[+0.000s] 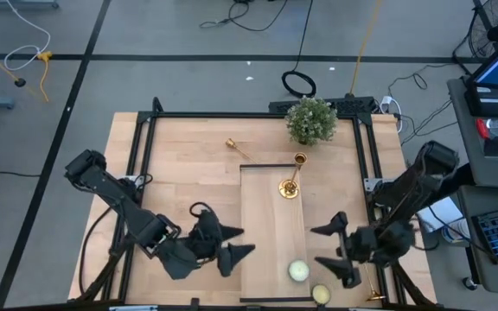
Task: Pick & Place candle stick holders
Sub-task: Put the blue patterned scented candle on the shelf
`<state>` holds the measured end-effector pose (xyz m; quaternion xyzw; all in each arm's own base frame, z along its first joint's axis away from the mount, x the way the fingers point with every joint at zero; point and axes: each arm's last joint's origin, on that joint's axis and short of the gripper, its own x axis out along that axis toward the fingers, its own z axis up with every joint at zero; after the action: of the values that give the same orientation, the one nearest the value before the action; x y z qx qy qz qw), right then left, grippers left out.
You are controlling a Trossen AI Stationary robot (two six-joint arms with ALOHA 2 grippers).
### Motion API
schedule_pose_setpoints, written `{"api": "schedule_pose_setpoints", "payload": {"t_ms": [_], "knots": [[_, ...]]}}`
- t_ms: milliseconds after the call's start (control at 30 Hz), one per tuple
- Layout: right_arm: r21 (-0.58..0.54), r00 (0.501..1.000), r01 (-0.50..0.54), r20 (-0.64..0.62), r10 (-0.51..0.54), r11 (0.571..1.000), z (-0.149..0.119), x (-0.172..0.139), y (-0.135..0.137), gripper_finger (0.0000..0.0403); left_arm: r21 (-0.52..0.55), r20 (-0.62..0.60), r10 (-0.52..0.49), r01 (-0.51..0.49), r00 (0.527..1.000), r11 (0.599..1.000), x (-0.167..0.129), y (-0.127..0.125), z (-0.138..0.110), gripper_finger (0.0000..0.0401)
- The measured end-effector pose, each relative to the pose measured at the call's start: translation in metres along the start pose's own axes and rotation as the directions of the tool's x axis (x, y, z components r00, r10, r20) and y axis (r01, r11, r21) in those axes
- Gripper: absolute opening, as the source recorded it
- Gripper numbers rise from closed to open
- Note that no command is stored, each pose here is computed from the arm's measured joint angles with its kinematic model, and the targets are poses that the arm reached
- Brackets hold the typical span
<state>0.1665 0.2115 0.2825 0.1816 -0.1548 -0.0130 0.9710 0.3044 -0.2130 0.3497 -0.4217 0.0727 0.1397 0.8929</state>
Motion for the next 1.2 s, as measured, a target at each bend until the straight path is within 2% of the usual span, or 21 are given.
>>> {"api": "schedule_pose_setpoints", "payload": {"t_ms": [100,167,267,333,400,500,600,700,733,867,1033,1200], "knots": [[0.052,1.0,0.016,-0.001,-0.016,0.999,0.017,-0.001,-0.004,0.034,-0.052,-0.066,-0.147,0.144,0.987,0.988,-0.003,-0.012,0.007,0.0369],[0.082,0.999,0.042,-0.031,-0.039,0.996,0.023,-0.004,-0.005,0.0336,-0.085,-0.089,-0.254,0.247,0.963,0.965,-0.005,-0.021,0.011,0.0369],[0.099,0.99,0.098,-0.113,-0.086,0.99,0.022,-0.011,-0.007,0.0322,-0.101,-0.128,-0.391,0.38,0.912,0.919,-0.01,-0.032,0.012,0.0369],[0.14,0.981,0.103,-0.176,-0.077,0.985,0.016,-0.017,-0.007,0.0302,-0.105,-0.151,-0.44,0.428,0.885,0.898,-0.012,-0.035,0.012,0.0369],[0.227,0.97,0.12,-0.235,-0.065,0.967,0.008,-0.023,-0.006,0.0272,-0.093,-0.168,-0.464,0.455,0.87,0.886,-0.015,-0.037,0.01,0.0369],[0.346,0.949,0.126,-0.315,-0.011,0.93,-0.006,-0.033,-0.002,0.0208,-0.071,-0.189,-0.473,0.469,0.86,0.88,-0.022,-0.039,0.009,0.0369],[0.415,0.937,0.135,-0.349,0.021,0.9,-0.016,-0.041,0.004,0.0124,-0.054,-0.219,-0.476,0.477,0.852,0.877,-0.024,-0.039,0.007,0.0369],[0.428,0.933,0.129,-0.357,0.036,0.894,-0.017,-0.041,0.015,0.0031,-0.045,-0.242,-0.466,0.47,0.851,0.881,-0.024,-0.038,0.004,0.0369],[0.423,0.933,0.127,-0.358,0.037,0.897,-0.016,-0.039,0.02,0.0016,-0.046,-0.242,-0.467,0.471,0.85,0.881,-0.024,-0.038,0.004,0.0369],[0.392,0.911,0.17,-0.413,0.008,0.904,-0.014,-0.032,0.031,0.0004,-0.043,-0.268,-0.463,0.47,0.845,0.882,-0.024,-0.037,0.003,0.0369],[0.345,0.823,0.274,-0.567,-0.034,0.898,-0.018,-0.02,0.037,0.0001,-0.06,-0.269,-0.458,0.46,0.847,0.886,-0.022,-0.036,0.005,0.0369],[0.214,0.652,0.423,-0.747,-0.131,0.881,-0.022,-0.007,0.039,0.0001,-0.056,-0.27,-0.455,0.458,0.848,0.887,-0.021,-0.035,0.005,0.0369]]}}
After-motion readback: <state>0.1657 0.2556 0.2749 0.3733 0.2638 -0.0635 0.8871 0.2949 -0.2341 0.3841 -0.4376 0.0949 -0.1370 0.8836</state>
